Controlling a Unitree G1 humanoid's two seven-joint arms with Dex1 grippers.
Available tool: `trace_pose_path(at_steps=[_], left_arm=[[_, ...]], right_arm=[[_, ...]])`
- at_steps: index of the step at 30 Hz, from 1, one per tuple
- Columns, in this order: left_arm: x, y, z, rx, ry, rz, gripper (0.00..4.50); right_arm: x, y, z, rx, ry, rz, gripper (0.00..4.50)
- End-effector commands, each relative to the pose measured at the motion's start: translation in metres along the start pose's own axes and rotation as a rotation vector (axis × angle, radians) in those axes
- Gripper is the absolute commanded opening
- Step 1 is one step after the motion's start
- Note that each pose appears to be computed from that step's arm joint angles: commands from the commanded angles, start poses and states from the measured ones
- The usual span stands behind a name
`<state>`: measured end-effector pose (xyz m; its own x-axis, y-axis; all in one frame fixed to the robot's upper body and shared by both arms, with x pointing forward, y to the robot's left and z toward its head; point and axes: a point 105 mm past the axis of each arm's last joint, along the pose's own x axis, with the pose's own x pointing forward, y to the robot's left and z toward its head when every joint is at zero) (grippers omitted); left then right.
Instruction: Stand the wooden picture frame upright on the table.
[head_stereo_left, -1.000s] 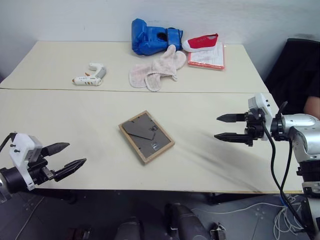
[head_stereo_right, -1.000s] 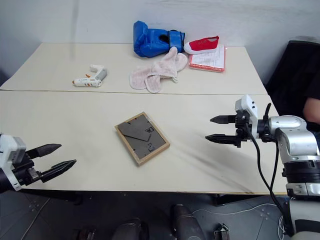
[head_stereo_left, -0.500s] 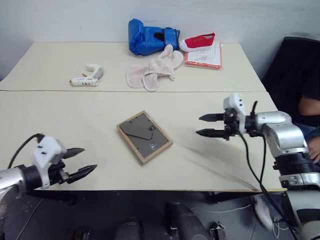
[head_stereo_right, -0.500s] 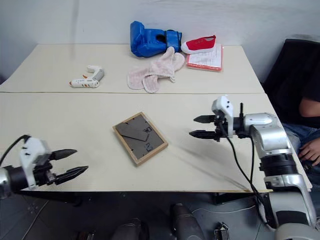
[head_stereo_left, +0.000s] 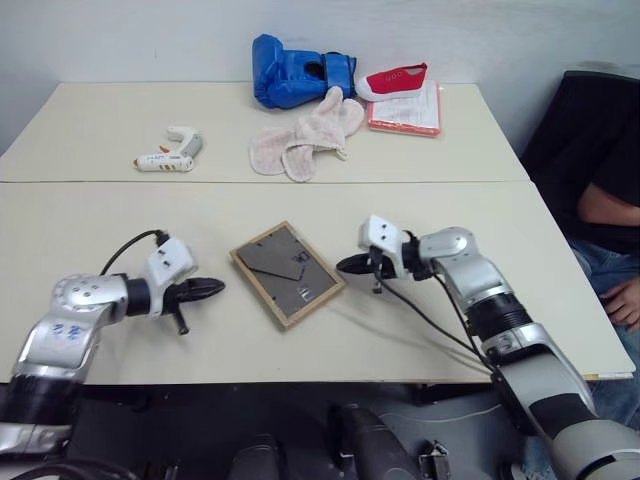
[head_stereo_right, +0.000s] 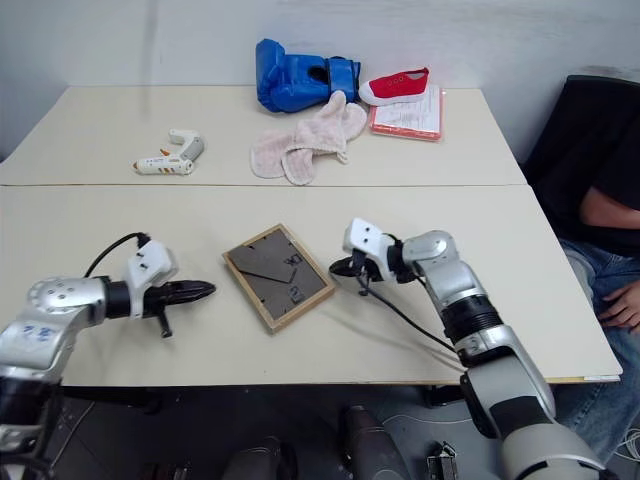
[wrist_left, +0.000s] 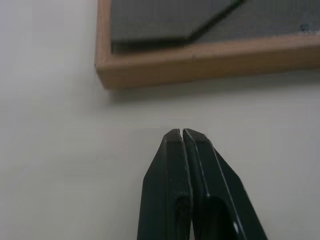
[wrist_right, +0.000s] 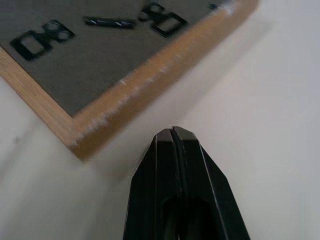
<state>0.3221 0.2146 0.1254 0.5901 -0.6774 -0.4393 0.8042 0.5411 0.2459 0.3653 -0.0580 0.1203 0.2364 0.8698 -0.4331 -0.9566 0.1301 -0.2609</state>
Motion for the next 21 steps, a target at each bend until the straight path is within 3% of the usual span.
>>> trace_pose_path(at_steps=[1,9,13,16,18,21], left_arm=[[0.009,0.01,0.014,0.016,-0.063,0.032,0.06],[0.017,0.011,0.011,0.0,-0.059,-0.013,0.06],[0.0,0.01,-0.004,-0.204,-0.021,-0.063,0.06],[-0.014,-0.004,-0.015,-0.43,0.05,-0.163,0.92],[-0.019,-0.015,-0.007,-0.621,0.068,-0.239,1.49],[-0.022,-0.025,0.002,-0.73,0.078,-0.294,2.44]], right_arm=[[-0.006,0.013,0.019,-0.03,-0.065,0.045,0.0],[-0.016,0.029,0.021,-0.009,-0.069,0.03,0.0],[-0.021,0.026,0.017,-0.029,-0.04,-0.005,0.0],[-0.023,0.027,0.016,-0.083,-0.017,-0.003,0.0],[-0.023,0.025,0.018,-0.145,0.006,-0.011,0.0],[-0.022,0.022,0.018,-0.189,0.022,-0.021,0.0]])
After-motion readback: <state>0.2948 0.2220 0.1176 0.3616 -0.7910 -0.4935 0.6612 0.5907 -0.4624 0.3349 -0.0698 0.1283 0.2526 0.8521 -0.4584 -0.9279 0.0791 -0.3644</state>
